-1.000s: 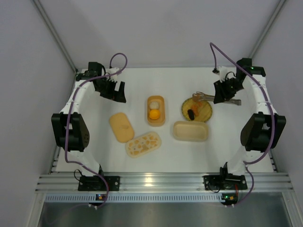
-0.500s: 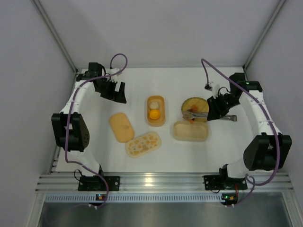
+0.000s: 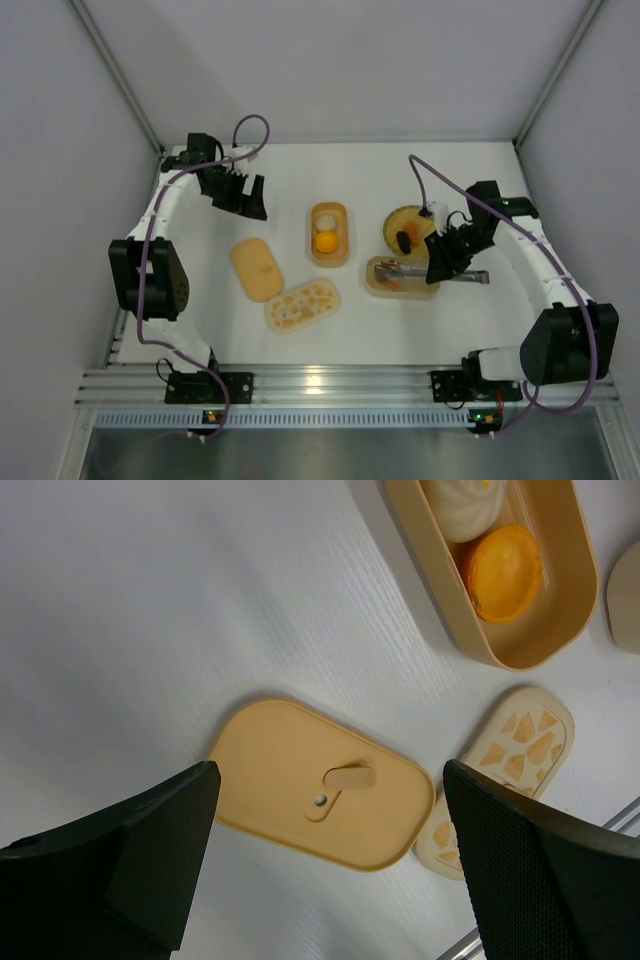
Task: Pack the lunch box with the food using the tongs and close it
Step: Place the fake food in the packing box.
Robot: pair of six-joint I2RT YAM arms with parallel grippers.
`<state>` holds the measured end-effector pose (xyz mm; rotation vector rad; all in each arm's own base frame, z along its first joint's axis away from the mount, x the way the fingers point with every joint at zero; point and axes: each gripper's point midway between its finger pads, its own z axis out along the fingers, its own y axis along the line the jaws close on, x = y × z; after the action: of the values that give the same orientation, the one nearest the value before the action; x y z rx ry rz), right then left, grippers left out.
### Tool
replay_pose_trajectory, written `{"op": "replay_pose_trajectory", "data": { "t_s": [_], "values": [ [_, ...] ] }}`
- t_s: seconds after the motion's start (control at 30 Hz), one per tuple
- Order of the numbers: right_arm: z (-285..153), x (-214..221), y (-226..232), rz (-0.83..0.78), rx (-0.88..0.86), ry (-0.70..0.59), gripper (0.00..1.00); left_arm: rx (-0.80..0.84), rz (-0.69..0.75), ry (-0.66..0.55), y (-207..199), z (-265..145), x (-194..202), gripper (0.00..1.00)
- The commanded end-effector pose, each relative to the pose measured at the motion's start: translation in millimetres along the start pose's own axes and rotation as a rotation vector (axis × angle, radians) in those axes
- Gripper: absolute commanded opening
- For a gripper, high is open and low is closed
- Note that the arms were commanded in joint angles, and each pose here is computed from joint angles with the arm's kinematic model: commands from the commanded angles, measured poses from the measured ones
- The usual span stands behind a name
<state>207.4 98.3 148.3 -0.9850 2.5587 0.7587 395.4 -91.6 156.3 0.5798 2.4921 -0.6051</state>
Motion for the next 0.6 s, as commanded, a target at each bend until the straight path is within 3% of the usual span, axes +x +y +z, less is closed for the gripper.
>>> {"op": "replay_pose_trajectory", "data": {
  "t_s": [0.0, 0.33, 0.57],
  "values": [
    [5.8, -19.4, -5.7, -0.037, 0.024, -0.078, 0.17, 0.018, 0.024, -0.026, -9.5, -12.0, -3.7, 0.98],
    [15.3, -31.5, -20.6, -0.010, 0.044, -0.098, 0.19, 0.012, 0.027, -0.021, -8.1, -11.9, -2.4, 0.98],
    [16.0, -30.2, -19.5, -0.021, 0.033, -0.080, 0.31, 0.011, 0.032, -0.017, -6.2, -9.4, -1.8, 0.98]
  ]
}}
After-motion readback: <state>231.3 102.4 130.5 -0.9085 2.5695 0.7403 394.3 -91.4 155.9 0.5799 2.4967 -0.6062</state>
